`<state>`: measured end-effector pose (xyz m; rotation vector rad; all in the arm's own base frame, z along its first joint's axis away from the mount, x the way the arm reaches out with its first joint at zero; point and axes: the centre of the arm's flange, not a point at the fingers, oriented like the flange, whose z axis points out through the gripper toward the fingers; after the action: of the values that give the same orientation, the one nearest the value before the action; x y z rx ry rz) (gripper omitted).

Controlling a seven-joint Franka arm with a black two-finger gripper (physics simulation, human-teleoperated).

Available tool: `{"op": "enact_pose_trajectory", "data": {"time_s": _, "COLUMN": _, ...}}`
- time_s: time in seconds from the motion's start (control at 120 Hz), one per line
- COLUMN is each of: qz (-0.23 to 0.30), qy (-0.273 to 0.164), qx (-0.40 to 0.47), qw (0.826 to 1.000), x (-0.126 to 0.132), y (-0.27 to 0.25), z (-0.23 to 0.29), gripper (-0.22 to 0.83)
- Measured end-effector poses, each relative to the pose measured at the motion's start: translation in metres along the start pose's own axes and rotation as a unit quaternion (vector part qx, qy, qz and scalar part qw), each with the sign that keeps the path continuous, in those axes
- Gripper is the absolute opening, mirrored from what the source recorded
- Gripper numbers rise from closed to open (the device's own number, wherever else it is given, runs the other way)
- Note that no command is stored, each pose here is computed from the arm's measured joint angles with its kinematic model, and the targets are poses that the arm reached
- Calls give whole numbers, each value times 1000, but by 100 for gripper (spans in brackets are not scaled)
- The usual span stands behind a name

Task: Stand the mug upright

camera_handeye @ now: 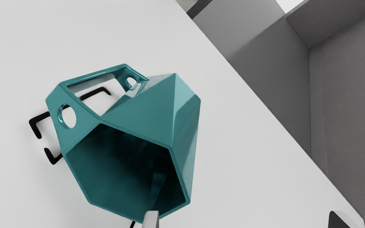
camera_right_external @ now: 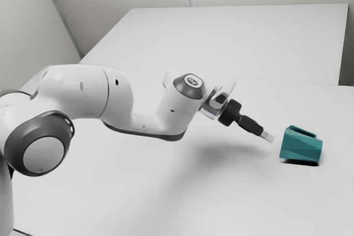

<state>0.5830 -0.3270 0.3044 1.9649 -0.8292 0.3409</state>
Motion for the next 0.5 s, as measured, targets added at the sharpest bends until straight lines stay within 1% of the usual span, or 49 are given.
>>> {"op": "enact_pose_trajectory", "data": {"time_s": 0.1, "qz": 10, "qy": 1, "qx": -3, "qw": 1000, "x": 6, "y": 2, "z": 6, "gripper": 59}}
{"op": "enact_pose_trajectory", "data": {"time_s": 0.225, "qz": 10, "qy": -2, "qx": -6, "qw": 1000, "x": 3, "y": -3, "z": 15, "gripper": 59}}
{"op": "enact_pose_trajectory", "data": {"time_s": 0.5, "qz": 21, "qy": -4, "qx": -12, "qw": 1000, "x": 7, "y": -3, "z": 31, "gripper": 59}}
